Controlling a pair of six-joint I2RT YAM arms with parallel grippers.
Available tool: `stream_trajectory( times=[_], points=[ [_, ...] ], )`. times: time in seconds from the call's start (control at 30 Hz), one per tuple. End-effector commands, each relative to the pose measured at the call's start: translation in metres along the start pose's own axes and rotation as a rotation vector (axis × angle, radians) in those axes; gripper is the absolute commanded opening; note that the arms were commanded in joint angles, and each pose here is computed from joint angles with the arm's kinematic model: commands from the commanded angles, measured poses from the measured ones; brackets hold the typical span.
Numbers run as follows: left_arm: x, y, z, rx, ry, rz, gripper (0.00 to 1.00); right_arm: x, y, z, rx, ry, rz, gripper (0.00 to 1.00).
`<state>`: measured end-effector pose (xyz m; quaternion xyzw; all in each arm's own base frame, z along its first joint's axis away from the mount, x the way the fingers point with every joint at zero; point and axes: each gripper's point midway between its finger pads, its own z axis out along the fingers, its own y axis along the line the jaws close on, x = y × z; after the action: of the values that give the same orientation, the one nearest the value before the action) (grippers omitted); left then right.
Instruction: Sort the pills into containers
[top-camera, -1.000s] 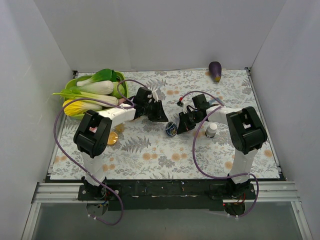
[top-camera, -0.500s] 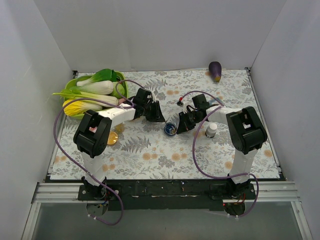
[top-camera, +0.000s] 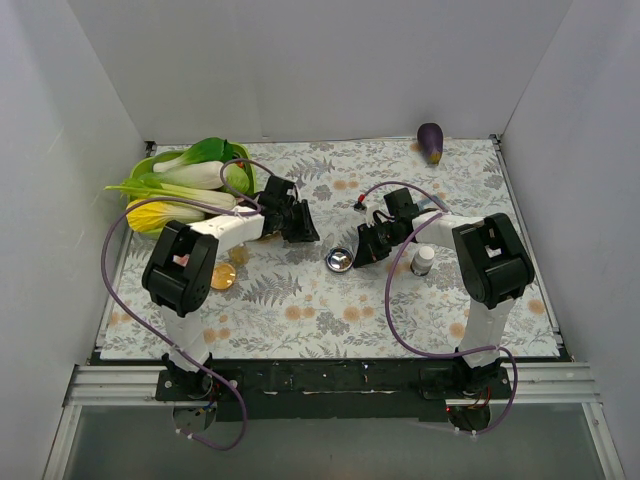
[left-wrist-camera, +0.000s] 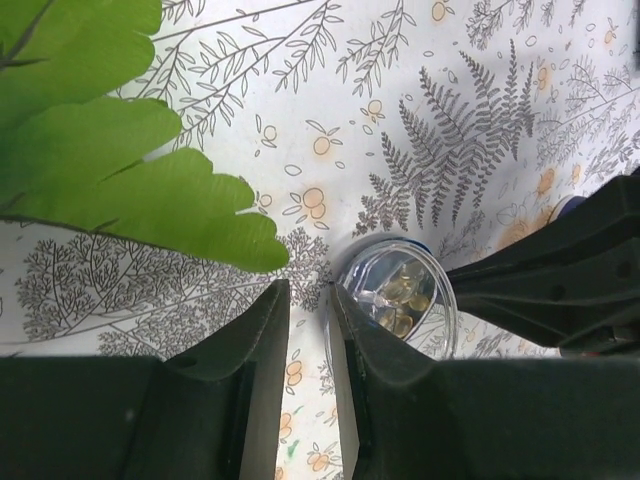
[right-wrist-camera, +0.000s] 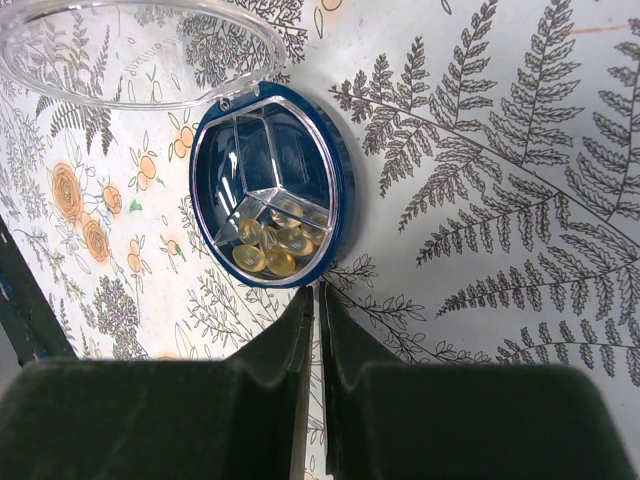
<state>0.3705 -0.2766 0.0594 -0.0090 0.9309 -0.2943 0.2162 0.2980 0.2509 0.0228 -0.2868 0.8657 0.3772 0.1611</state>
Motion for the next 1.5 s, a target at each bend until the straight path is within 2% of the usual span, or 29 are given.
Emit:
stream_trajectory(
  times=[0.0,0.3,0.67,0.9,1.2,1.3,1.47],
  points=[
    [-0.016,-0.026,-0.029,0.087,-0.073,0.026,0.21,-0.004,0.0,-0.002,0.017,-0.014,-0.033,0.12],
    [-0.001,-0.048,-0.037,0.213,-0.017,0.026,0.13,-0.003,-0.004,0.0,0.029,-0.004,-0.022,0.12],
    [0.019,-0.042,-0.026,0.208,0.041,0.012,0.11,-0.007,-0.002,0.001,0.019,-0.009,-0.019,0.12],
    [0.013,-0.028,-0.027,0.132,-0.004,0.001,0.11,-0.008,0.002,-0.004,0.02,-0.019,-0.042,0.12],
    [-0.017,-0.018,-0.051,0.094,-0.119,-0.02,0.18,-0.009,0.005,-0.008,0.019,-0.028,-0.07,0.14],
    [-0.021,-0.029,-0.062,0.141,-0.147,0.008,0.19,-0.009,0.004,-0.007,0.019,-0.026,-0.069,0.15],
    [-0.013,-0.052,-0.067,0.271,-0.104,0.033,0.18,-0.007,0.002,-0.005,0.02,-0.018,-0.061,0.15]
  ],
)
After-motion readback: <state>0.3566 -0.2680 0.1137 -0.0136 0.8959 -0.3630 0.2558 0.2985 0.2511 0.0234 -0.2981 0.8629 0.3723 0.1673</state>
